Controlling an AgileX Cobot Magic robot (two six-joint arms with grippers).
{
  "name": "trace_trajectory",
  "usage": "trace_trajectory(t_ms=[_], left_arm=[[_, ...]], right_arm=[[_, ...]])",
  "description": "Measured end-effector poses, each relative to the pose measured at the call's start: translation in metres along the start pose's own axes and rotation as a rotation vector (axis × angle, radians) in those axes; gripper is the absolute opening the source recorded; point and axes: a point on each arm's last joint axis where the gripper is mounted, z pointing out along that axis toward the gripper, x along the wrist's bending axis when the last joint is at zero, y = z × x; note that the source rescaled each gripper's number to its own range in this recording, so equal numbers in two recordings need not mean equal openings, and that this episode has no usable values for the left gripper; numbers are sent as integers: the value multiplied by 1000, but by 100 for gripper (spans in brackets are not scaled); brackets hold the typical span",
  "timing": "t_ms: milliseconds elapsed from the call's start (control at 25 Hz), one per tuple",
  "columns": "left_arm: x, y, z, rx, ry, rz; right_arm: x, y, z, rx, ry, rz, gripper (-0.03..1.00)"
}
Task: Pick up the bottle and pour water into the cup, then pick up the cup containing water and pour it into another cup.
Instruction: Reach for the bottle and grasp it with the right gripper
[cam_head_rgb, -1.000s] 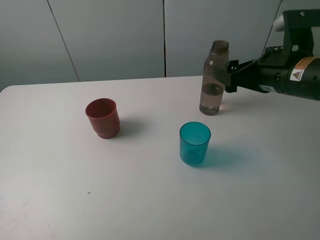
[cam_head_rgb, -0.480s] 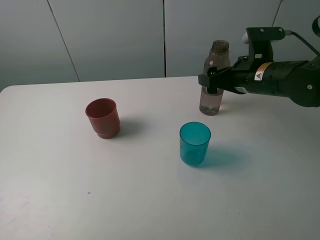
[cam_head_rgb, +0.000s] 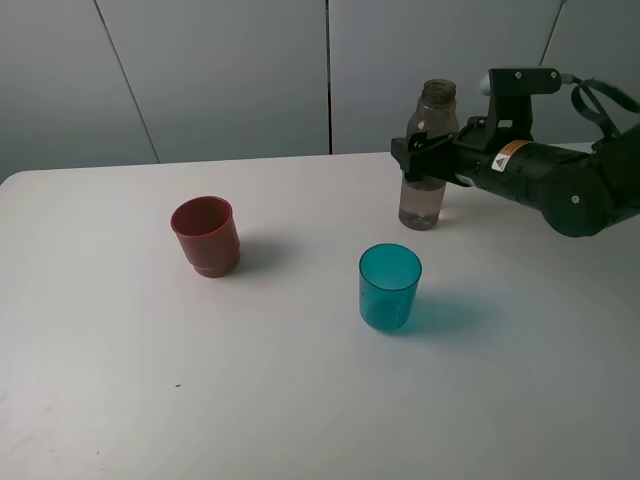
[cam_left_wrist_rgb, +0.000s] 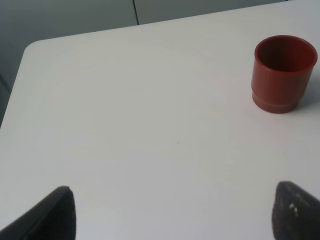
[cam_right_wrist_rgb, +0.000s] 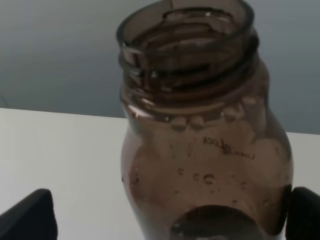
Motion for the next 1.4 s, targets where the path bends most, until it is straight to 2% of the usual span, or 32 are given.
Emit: trace_trajectory(t_ms=[120, 520, 1080, 1400], left_arm=[[0, 0, 0, 0, 0, 0], [0, 0, 0, 0, 0, 0], [0, 0, 0, 0, 0, 0], [0, 0, 0, 0, 0, 0]], right_arm=[[-3, -8, 6, -10, -16, -42, 97], [-15, -14, 12, -75, -125, -56, 97], [-17, -16, 39, -92, -126, -45, 97], [-20, -29, 47, -89, -128, -34, 97]])
